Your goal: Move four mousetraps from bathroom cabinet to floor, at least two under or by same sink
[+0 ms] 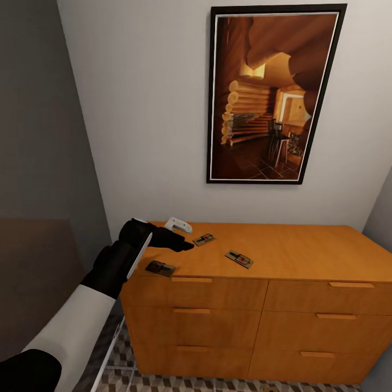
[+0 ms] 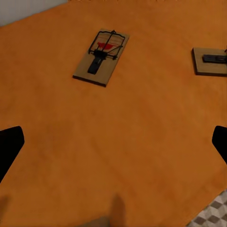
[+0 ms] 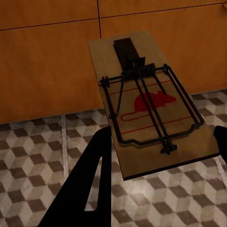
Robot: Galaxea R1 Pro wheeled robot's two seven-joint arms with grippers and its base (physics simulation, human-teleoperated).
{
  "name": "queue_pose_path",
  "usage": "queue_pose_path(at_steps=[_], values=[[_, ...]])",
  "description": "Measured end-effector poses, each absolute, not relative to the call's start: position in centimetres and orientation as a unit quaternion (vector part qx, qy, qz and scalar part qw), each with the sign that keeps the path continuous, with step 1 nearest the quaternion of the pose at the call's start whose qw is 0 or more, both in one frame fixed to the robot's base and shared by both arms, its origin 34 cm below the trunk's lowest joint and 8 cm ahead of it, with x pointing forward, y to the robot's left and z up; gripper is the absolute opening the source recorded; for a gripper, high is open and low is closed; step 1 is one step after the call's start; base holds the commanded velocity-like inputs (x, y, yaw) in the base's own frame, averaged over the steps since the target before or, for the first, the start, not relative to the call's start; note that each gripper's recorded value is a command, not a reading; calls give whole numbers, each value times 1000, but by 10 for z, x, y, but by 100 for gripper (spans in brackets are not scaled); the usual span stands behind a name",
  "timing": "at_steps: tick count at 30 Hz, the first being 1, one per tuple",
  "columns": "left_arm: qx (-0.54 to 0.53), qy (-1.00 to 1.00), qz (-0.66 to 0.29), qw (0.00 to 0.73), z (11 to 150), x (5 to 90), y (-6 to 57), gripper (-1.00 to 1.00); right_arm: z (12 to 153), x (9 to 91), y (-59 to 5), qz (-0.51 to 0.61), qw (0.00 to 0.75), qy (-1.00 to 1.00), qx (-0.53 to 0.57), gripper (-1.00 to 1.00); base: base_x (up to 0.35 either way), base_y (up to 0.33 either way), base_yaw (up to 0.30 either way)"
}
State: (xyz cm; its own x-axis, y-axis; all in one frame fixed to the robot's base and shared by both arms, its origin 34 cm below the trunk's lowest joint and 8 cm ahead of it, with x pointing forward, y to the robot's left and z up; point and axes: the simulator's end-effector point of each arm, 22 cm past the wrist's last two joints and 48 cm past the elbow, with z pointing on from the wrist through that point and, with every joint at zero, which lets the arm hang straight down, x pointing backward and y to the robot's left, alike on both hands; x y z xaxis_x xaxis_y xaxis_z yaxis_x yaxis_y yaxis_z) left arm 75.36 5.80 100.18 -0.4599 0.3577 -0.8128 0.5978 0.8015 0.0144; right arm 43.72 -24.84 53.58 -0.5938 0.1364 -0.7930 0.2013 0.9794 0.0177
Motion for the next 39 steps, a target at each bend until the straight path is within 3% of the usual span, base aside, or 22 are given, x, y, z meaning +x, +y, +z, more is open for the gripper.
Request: queue_pose_path(at_steps=[22, 31, 39], values=[[315, 840, -125, 424, 991, 745, 42, 100, 533, 431, -249, -38, 434, 895, 96, -100, 83, 38, 0], [323, 839, -122, 421, 988, 742, 38, 100, 505, 366, -250, -43, 377, 920, 92, -100, 0, 0, 0], [325, 838, -121, 422, 989, 741, 37, 100, 473, 318, -218, 17, 273, 960, 67, -100, 0, 0, 0]])
